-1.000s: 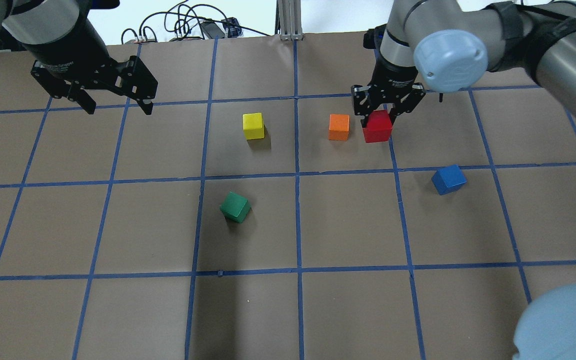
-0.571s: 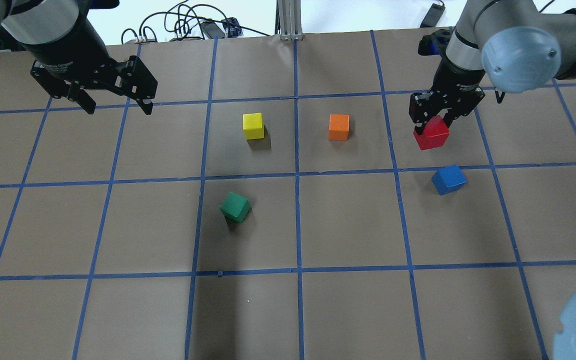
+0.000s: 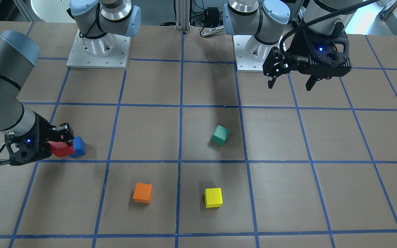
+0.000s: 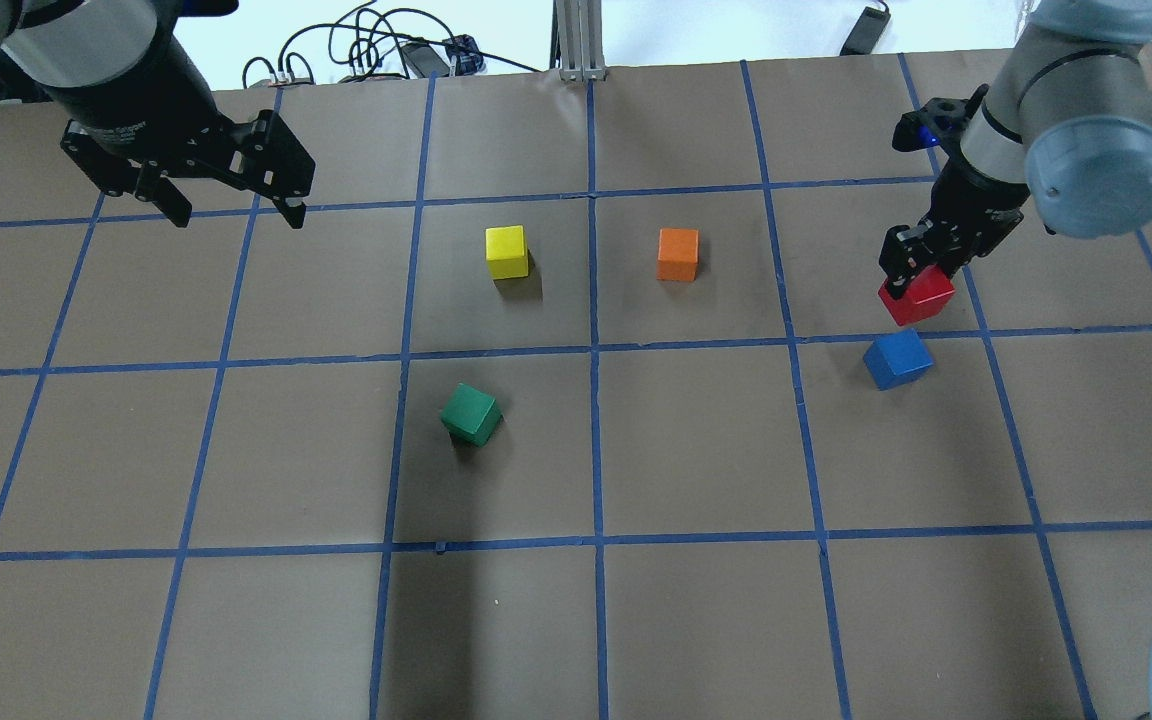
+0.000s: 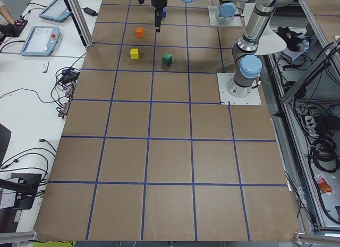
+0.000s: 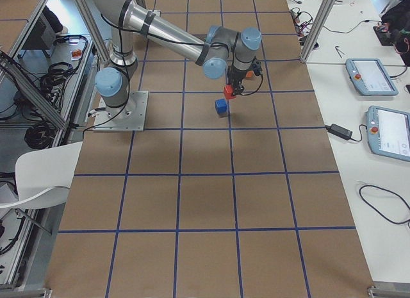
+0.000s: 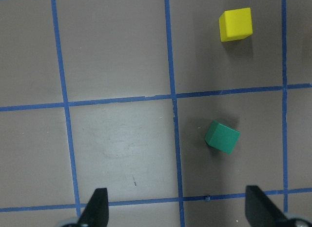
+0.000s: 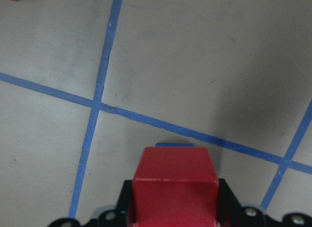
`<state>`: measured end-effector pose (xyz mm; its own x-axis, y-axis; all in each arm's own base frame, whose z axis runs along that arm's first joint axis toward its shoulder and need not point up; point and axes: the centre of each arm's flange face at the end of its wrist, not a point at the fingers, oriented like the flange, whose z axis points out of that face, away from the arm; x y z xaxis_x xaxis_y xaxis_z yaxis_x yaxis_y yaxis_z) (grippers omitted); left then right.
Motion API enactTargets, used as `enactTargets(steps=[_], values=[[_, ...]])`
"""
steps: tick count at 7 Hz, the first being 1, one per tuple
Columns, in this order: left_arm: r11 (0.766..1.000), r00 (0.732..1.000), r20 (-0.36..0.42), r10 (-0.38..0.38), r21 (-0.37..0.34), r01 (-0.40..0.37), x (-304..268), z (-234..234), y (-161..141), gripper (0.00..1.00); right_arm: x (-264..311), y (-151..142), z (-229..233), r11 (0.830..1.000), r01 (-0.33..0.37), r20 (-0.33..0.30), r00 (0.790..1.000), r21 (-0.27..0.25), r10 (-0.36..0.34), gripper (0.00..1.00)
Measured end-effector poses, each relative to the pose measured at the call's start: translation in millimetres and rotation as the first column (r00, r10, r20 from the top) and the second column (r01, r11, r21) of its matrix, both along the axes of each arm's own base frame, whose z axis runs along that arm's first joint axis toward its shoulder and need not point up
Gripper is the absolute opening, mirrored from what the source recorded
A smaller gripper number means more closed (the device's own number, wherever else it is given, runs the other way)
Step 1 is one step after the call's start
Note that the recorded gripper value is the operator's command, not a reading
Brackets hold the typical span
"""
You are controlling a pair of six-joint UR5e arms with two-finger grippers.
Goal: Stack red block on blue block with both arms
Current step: 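Lower the red cube onto the blue cube with the right gripper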
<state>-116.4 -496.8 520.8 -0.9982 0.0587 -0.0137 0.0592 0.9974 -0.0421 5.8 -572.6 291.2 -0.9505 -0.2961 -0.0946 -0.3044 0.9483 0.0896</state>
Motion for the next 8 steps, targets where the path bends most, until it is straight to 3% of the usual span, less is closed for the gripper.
enactTargets(steps=[3, 8], values=[[1.0, 1.0, 0.001, 0.0, -0.003, 0.0, 0, 2, 0, 1.0, 0, 10, -15, 1.0, -0.024, 0.003, 1.0, -0.003, 0.024, 0.0], [1.0, 1.0, -0.004, 0.0, -0.005, 0.0, 0, 3, 2, 1.0, -7, 21, -29, 1.0, -0.007, 0.004, 1.0, 0.004, 0.006, 0.0]])
